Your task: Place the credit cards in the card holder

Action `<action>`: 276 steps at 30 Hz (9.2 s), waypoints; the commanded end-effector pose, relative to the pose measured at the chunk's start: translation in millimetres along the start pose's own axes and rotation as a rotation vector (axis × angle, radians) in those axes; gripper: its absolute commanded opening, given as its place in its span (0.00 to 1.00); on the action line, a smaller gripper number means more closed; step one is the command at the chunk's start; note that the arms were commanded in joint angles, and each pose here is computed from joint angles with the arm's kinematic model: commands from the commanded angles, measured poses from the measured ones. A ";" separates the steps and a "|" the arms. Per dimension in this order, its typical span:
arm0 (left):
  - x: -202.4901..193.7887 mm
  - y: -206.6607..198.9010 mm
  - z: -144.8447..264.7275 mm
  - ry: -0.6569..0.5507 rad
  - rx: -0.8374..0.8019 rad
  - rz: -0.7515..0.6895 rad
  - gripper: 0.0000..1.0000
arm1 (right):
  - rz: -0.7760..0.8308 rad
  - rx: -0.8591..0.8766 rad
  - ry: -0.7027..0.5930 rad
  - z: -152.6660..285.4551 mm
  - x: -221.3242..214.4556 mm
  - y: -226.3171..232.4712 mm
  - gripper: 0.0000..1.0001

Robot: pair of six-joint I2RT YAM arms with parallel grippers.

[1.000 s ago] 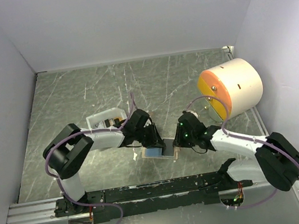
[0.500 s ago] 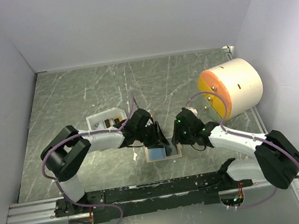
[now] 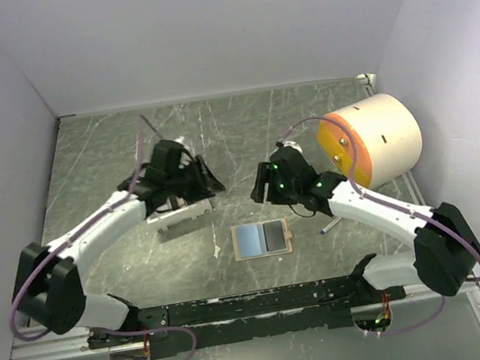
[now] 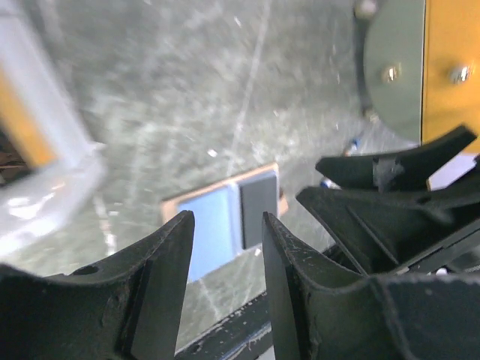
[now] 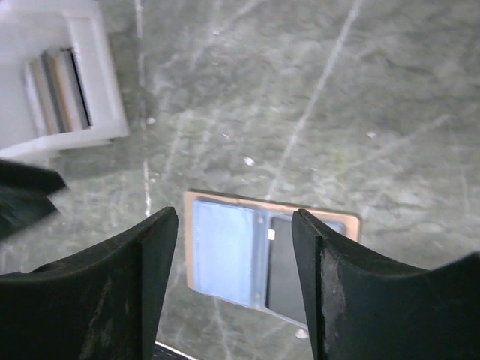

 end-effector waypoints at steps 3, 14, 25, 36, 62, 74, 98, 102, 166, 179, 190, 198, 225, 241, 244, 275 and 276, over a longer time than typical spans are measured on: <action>54.8 59.3 69.0 -0.145 0.189 0.039 0.54 | 0.064 0.111 -0.024 -17.8 20.1 55.5 0.69; 91.6 171.9 122.3 -0.289 0.276 0.315 0.41 | 0.197 0.308 -0.050 -69.0 29.7 165.9 0.79; 83.1 213.7 105.1 -0.188 0.177 0.429 0.38 | 0.270 0.343 0.010 -145.1 2.5 200.0 0.91; 69.6 236.6 86.6 -0.088 0.156 0.492 0.34 | 0.275 0.285 0.018 -177.9 -22.8 198.7 0.98; 58.8 246.8 62.7 0.019 0.055 0.537 0.31 | 0.072 0.674 0.155 -164.7 -25.1 245.5 0.90; 58.2 241.2 57.8 0.038 0.032 0.523 0.31 | 0.060 0.786 0.142 -140.0 -15.4 264.1 0.85; 56.8 238.2 53.9 0.059 0.016 0.510 0.31 | 0.162 0.579 0.156 -173.4 -32.0 245.3 0.74; 59.0 236.1 52.2 0.061 -0.002 0.507 0.31 | 0.156 0.604 0.177 -176.0 -34.0 249.4 0.77; 57.0 234.1 47.8 0.085 0.021 0.487 0.29 | 0.270 0.442 0.073 -153.0 -11.2 229.8 0.65; 56.9 234.9 45.7 0.091 0.011 0.494 0.29 | 0.217 0.621 0.126 -171.7 -37.3 247.6 0.79; 57.6 235.0 44.7 0.093 0.005 0.497 0.29 | 0.237 0.592 0.133 -179.8 -41.2 251.9 0.80; 57.7 235.3 44.2 0.094 0.003 0.497 0.29 | 0.225 0.631 0.093 -162.1 -30.2 259.4 0.57; 55.0 236.6 43.5 0.101 0.010 0.503 0.29 | 0.151 0.660 0.083 -144.0 -26.7 252.4 0.26; 54.7 237.4 42.6 0.105 0.014 0.506 0.29 | 0.116 0.684 0.117 -147.2 -31.8 246.6 0.41; 54.4 237.7 42.6 0.107 0.015 0.507 0.29 | 0.110 0.692 0.121 -147.6 -31.4 246.4 0.36; 98.2 218.5 85.3 -0.089 0.190 0.408 0.34 | 0.170 0.473 -0.026 -117.8 5.3 225.2 0.00; 100.5 216.3 89.7 -0.108 0.201 0.397 0.35 | 0.168 0.471 -0.038 -112.3 8.7 223.7 0.00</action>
Point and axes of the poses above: each gripper's point midway between its finger pads, its own z axis back along the fingers, its own y axis along the line the jaws close on, x = y × z, the point moved 6 cm from there along z, back along the fingers, and after that the axes turned 3 degrees about z, right-handed, at the moved point
